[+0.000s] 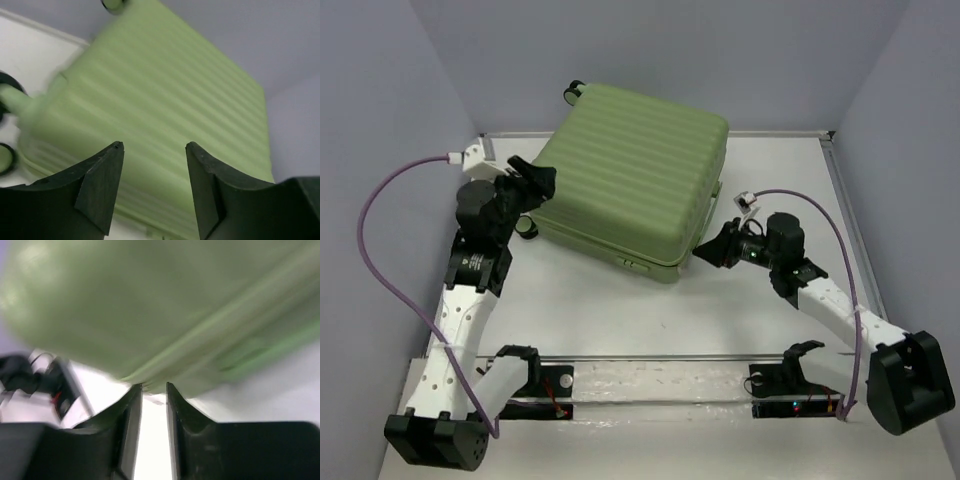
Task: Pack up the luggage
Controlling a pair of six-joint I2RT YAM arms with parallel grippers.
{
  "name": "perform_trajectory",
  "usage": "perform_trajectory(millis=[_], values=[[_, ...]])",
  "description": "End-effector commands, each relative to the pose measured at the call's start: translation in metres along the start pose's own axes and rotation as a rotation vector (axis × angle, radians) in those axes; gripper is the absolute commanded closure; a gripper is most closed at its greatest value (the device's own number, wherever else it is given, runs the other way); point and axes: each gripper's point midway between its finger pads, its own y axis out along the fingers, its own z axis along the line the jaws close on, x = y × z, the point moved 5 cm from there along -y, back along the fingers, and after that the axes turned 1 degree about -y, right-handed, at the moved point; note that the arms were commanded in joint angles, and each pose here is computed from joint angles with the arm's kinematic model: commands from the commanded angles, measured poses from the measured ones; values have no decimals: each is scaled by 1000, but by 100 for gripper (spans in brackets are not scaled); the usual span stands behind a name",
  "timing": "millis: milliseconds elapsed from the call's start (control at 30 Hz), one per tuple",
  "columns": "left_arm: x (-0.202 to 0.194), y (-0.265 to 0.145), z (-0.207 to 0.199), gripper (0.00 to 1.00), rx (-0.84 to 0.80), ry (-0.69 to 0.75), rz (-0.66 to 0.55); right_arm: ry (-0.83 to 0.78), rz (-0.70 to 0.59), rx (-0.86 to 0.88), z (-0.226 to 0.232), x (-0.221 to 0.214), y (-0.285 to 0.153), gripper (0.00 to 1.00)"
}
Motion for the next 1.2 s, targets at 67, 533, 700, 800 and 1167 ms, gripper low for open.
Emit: perform_trajectory(millis=[67, 533, 700, 800, 1167], values=[[-100, -39, -46, 50, -243, 15, 269, -205, -51, 69, 33, -15, 1, 46], [-234, -46, -11, 56, -208, -37, 489, -285, 10, -32, 47, -53, 37, 40], [-243, -36, -11, 43, -216, -32, 481, -267, -31, -135, 39, -49, 44, 41], [-249, -31, -11, 34, -220, -20, 494, -253, -57, -209, 34, -49, 47, 41], [-268, -27, -16, 42, -288, 7, 567, -201, -181, -209, 41, -42, 44, 75]])
